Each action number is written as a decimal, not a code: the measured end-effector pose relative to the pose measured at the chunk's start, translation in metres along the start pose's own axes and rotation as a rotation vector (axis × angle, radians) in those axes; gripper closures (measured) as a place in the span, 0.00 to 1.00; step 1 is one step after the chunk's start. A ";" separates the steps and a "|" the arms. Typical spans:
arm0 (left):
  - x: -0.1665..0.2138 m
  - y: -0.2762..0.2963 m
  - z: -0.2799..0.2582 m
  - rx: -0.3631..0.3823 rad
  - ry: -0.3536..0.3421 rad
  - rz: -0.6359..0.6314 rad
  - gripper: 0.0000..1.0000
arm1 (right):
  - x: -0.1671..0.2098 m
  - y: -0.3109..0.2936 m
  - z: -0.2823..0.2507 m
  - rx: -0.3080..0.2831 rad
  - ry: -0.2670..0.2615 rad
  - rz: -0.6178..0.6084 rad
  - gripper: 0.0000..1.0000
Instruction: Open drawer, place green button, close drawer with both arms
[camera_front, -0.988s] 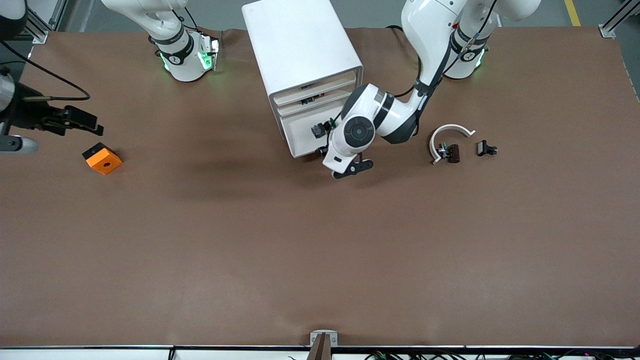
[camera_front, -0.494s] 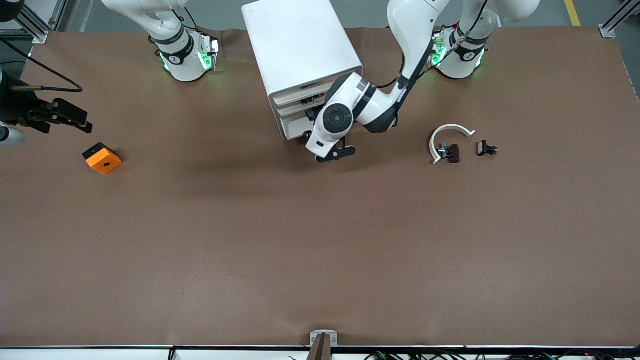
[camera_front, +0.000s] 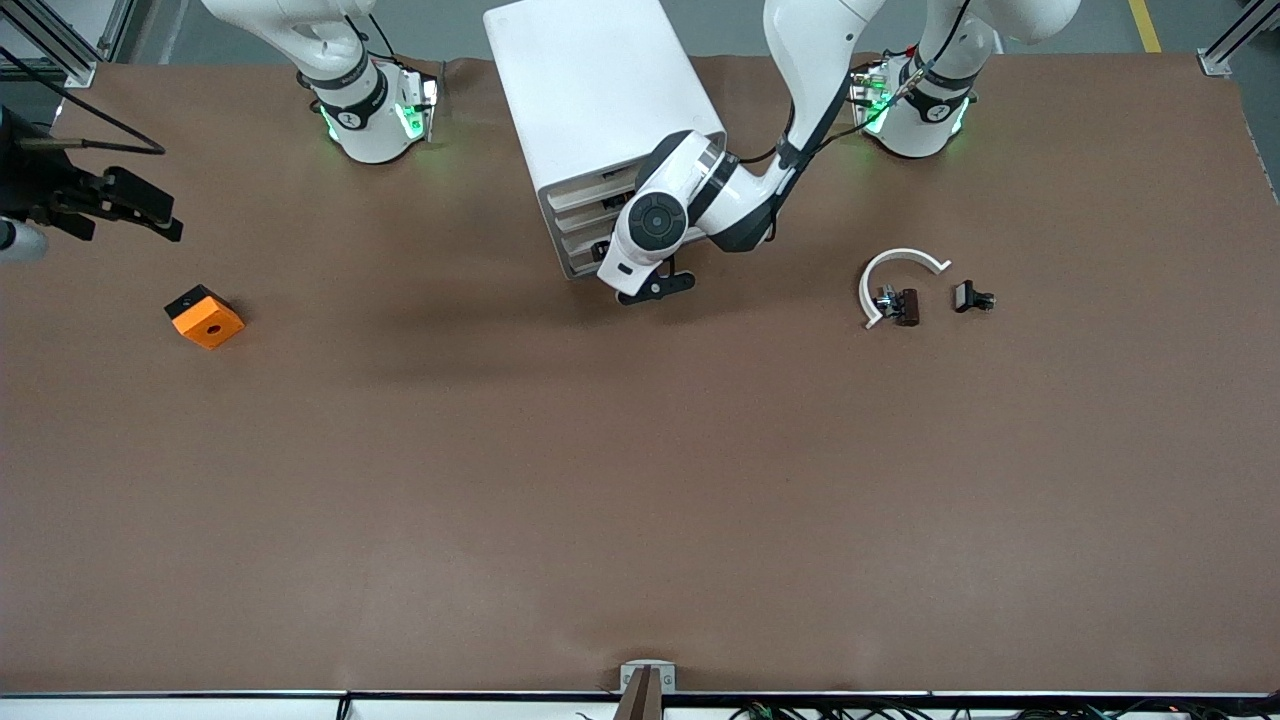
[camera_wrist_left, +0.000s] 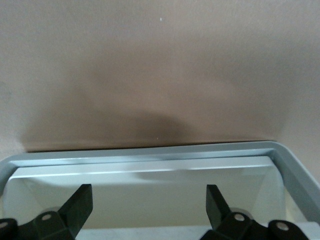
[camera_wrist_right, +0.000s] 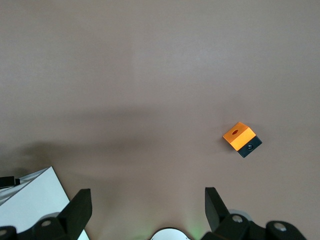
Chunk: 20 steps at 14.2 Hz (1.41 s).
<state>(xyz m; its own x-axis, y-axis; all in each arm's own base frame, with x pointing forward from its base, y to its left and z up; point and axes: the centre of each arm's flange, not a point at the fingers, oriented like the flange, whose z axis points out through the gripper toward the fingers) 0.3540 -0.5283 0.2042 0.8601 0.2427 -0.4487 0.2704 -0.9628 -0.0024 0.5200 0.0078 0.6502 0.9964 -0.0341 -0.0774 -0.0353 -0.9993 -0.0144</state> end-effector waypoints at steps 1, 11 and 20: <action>-0.001 0.000 0.001 0.001 -0.002 0.000 0.00 | -0.003 0.000 -0.003 0.001 0.003 0.000 0.00; 0.071 -0.027 -0.083 -0.063 0.125 -0.053 0.00 | -0.006 0.000 -0.005 -0.002 0.007 0.005 0.00; 0.130 -0.165 -0.297 -0.067 0.296 -0.103 0.00 | -0.005 0.000 -0.007 -0.001 0.015 0.006 0.00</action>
<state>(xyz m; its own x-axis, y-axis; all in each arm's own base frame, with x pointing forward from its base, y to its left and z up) 0.5499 -0.3021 0.4115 0.9127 0.3717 -0.1698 0.3815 -0.9239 0.0286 0.5153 0.0077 0.6574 0.9972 -0.0400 -0.0624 -0.0409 -0.9991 -0.0127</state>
